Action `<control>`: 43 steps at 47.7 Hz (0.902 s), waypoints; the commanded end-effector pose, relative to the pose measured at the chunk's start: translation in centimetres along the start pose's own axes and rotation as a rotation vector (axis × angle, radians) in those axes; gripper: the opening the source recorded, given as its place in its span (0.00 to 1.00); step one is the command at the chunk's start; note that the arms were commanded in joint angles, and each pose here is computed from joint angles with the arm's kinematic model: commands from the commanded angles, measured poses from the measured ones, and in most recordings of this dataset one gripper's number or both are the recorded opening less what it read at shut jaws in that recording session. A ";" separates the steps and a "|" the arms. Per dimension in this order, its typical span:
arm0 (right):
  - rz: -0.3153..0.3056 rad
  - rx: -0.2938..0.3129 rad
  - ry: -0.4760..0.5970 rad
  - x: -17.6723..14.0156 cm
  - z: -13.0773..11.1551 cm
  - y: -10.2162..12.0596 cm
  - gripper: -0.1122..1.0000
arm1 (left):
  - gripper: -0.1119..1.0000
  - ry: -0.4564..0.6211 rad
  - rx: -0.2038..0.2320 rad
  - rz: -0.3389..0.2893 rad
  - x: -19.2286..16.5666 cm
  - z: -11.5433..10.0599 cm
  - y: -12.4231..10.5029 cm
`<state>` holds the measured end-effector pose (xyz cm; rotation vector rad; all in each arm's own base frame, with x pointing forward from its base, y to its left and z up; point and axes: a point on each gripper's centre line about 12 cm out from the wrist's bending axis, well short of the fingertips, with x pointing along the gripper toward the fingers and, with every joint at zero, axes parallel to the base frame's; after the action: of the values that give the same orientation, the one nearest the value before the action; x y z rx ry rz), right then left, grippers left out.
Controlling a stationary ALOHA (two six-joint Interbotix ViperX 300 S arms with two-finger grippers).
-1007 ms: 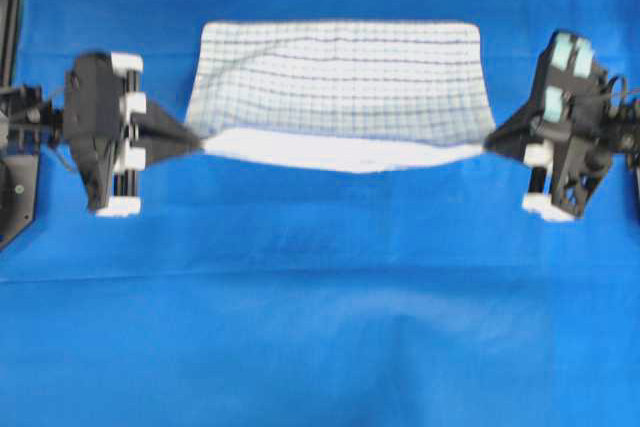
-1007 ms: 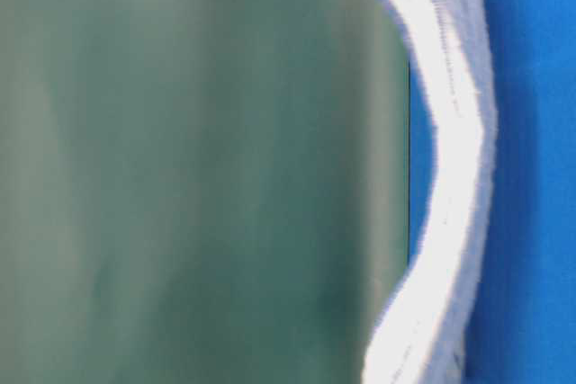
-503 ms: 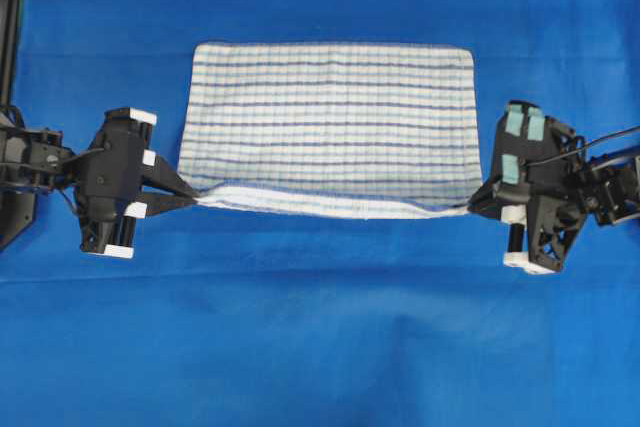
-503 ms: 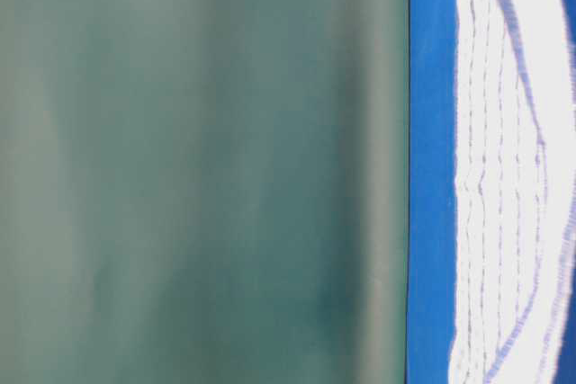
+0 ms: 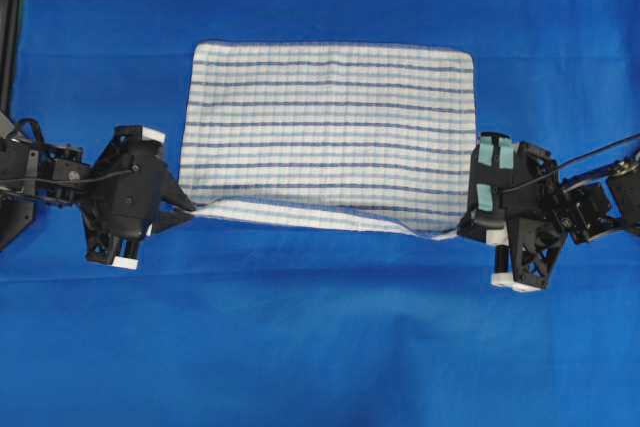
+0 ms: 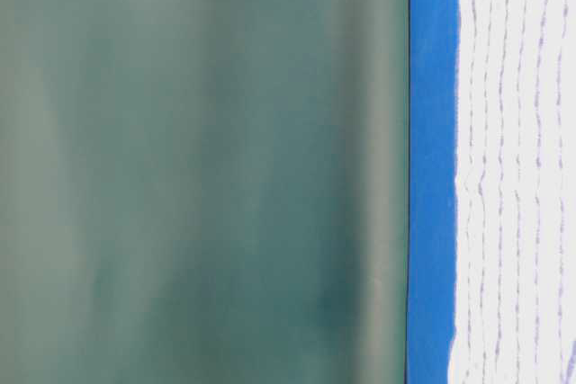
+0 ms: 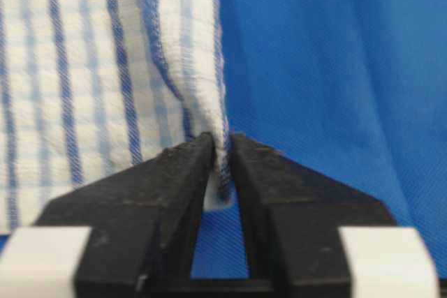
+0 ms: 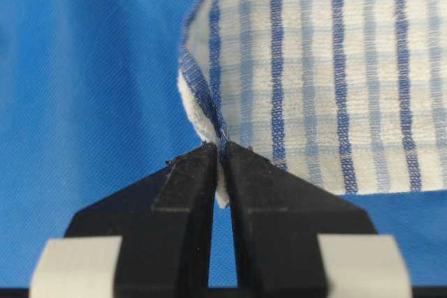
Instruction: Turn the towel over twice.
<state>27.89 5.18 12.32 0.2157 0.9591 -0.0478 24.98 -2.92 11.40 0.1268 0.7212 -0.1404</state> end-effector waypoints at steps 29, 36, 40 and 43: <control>0.054 -0.048 -0.044 -0.8 1.0 2.1 0.65 | 0.82 -0.051 0.051 -0.057 -0.1 2.3 -1.9; 0.060 -0.067 -0.105 -2.7 2.3 2.2 0.65 | 0.82 -0.087 0.052 -0.055 -1.1 3.5 -1.8; 0.060 -0.076 -0.148 -4.0 3.1 2.1 0.65 | 0.82 -0.122 0.052 -0.054 -2.2 4.8 -1.7; 0.054 -0.081 -0.182 -5.1 3.7 1.9 0.65 | 0.82 -0.152 0.053 -0.051 -3.1 5.6 -1.6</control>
<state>27.88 6.25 16.56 0.1614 0.8430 0.0181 25.62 -5.03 15.27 0.1510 0.6382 -0.2153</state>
